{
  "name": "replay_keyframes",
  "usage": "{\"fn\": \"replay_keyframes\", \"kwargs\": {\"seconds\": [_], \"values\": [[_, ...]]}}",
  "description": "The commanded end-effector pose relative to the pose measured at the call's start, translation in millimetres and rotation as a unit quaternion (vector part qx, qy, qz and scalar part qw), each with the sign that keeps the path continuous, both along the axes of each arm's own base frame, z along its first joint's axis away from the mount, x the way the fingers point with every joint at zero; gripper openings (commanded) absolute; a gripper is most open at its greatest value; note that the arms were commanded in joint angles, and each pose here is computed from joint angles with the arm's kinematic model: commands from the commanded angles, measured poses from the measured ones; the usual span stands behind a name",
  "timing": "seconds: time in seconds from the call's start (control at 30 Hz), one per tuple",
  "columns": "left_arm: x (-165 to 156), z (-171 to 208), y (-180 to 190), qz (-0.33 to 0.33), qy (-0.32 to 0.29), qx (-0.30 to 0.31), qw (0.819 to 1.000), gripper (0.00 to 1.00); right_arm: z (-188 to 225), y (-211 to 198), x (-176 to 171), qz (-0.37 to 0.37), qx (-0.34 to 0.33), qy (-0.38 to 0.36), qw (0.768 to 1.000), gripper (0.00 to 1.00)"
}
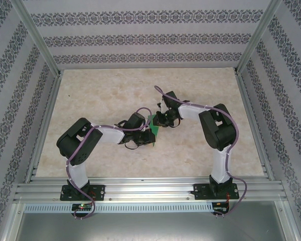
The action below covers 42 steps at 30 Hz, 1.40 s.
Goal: Fold a paper plane with a square sheet of paper (fold left side to right side)
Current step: Fold the wing for the fifth time at the center of the table.
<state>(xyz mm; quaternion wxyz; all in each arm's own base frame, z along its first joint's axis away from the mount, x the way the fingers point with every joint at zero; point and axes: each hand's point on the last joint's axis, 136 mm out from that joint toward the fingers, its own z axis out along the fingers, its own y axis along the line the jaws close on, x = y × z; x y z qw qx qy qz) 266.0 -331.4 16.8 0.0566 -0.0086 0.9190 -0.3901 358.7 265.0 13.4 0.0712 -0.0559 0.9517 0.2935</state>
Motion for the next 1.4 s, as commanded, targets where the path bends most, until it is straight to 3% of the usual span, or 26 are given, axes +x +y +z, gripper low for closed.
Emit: {"fn": "replay_keyframes", "kwargs": {"seconds": [0.0, 1.37], "values": [[-45.0, -53.0, 30.1, -0.014, 0.091, 0.083, 0.992, 0.08, -12.7, -36.4, 56.8, -0.054, -0.055, -0.077, 0.994, 0.17], [-46.1, -54.5, 29.3, -0.017, 0.094, 0.082, 0.992, 0.08, -16.0, -69.2, 97.9, -0.125, -0.070, -0.064, 0.988, 0.21]]}}
